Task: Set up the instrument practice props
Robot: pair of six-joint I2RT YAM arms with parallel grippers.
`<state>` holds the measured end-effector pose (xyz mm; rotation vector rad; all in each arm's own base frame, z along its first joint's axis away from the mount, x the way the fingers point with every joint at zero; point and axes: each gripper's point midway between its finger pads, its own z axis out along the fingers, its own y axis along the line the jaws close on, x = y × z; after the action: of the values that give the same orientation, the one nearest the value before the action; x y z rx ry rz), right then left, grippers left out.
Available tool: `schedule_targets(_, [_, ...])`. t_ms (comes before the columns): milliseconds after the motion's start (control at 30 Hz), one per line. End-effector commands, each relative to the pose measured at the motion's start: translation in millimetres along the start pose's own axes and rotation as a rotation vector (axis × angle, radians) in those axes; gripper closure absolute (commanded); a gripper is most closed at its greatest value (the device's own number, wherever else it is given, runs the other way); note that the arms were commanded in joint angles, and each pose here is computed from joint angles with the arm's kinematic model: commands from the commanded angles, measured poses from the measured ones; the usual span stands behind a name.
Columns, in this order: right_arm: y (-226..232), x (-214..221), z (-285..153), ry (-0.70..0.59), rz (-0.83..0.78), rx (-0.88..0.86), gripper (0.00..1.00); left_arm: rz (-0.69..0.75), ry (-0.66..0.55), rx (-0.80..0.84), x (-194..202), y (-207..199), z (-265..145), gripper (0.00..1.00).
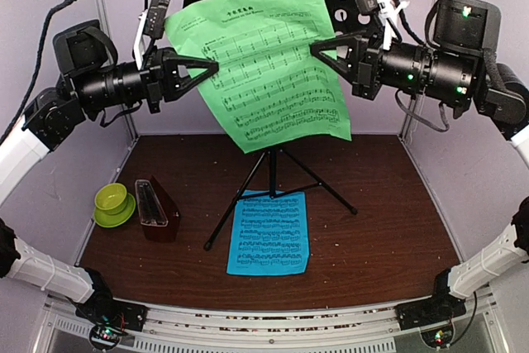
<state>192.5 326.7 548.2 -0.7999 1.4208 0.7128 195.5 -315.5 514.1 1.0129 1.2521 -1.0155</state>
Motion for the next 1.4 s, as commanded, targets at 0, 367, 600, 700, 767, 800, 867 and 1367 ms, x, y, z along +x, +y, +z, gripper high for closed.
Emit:
schedule_targets(0, [-17.0,-46.5,-18.6,-0.152,0.037,0.074,1.0,0.024,-0.055,-0.136,-22.6,18.6,-13.2,0.91])
schedule_targets(367, [-34.5,-76.6,-14.9,-0.27,0.12,0.162,1.0,0.069,-0.098,-0.436,-40.9,55.4,-47.2,0.4])
schedule_targets(600, [-46.9,-115.4,0.4,-0.382,0.178,0.206,1.0,0.083,-0.064,-0.601,-64.4,88.2,-51.8,0.4])
schedule_targets(700, [-55.3,-131.1,6.8,-0.448,0.204,0.228,1.0,0.046,-0.048,-0.63,-68.2,105.2,-47.3,0.42])
schedule_targets(767, [-63.4,-138.9,12.5,-0.483,0.225,0.255,1.0,0.03,-0.049,-0.645,-71.6,113.9,-46.1,0.43])
schedule_targets(800, [-69.1,-143.0,13.4,-0.499,0.24,0.274,1.0,0.022,-0.053,-0.655,-73.0,118.3,-46.5,0.43])
schedule_targets(867, [-81.8,-145.7,17.6,-0.518,0.261,0.326,1.0,0.012,-0.062,-0.671,-76.2,125.6,-47.4,0.45])
schedule_targets(1367, [-130.7,-104.4,48.1,-0.43,0.272,0.568,1.0,0.023,-0.023,-0.65,-65.9,143.3,-27.0,0.47])
